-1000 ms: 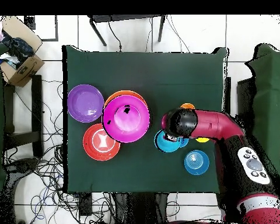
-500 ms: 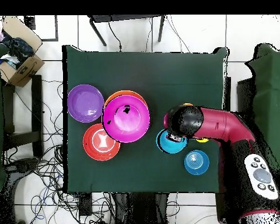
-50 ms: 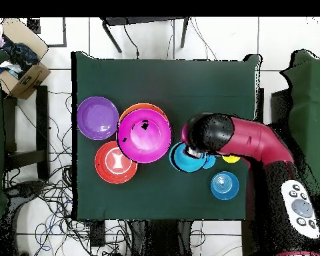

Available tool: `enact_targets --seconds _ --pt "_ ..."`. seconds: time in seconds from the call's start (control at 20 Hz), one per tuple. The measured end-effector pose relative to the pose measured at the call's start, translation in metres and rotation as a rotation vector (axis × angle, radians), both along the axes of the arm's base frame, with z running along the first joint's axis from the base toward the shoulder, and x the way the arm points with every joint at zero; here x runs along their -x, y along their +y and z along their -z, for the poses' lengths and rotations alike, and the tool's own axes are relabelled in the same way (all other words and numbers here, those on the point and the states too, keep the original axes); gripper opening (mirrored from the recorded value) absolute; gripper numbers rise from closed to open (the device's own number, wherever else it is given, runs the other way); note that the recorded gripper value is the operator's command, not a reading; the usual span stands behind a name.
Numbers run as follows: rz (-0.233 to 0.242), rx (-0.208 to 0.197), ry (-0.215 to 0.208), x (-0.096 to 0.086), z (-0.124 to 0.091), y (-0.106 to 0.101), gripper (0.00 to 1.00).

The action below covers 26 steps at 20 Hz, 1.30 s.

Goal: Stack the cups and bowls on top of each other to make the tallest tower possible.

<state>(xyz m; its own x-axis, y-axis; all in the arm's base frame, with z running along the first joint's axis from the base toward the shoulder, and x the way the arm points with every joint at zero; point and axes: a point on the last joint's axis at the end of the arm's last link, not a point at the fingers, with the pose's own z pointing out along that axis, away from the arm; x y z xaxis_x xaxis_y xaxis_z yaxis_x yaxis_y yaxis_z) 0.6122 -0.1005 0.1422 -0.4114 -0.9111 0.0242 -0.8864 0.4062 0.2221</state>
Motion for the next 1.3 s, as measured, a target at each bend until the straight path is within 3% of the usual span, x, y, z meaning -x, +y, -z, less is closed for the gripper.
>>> enact_targets --seconds 0.35,0.6,0.9,1.3 --pt "0.045 -0.07 0.013 -0.014 0.002 0.05 0.0" --pt "0.067 -0.094 0.033 -0.016 0.009 0.075 0.0" --pt "0.076 -0.101 0.051 -0.021 0.022 0.098 0.0" --pt "0.087 -0.097 0.034 -0.042 0.034 0.113 0.0"
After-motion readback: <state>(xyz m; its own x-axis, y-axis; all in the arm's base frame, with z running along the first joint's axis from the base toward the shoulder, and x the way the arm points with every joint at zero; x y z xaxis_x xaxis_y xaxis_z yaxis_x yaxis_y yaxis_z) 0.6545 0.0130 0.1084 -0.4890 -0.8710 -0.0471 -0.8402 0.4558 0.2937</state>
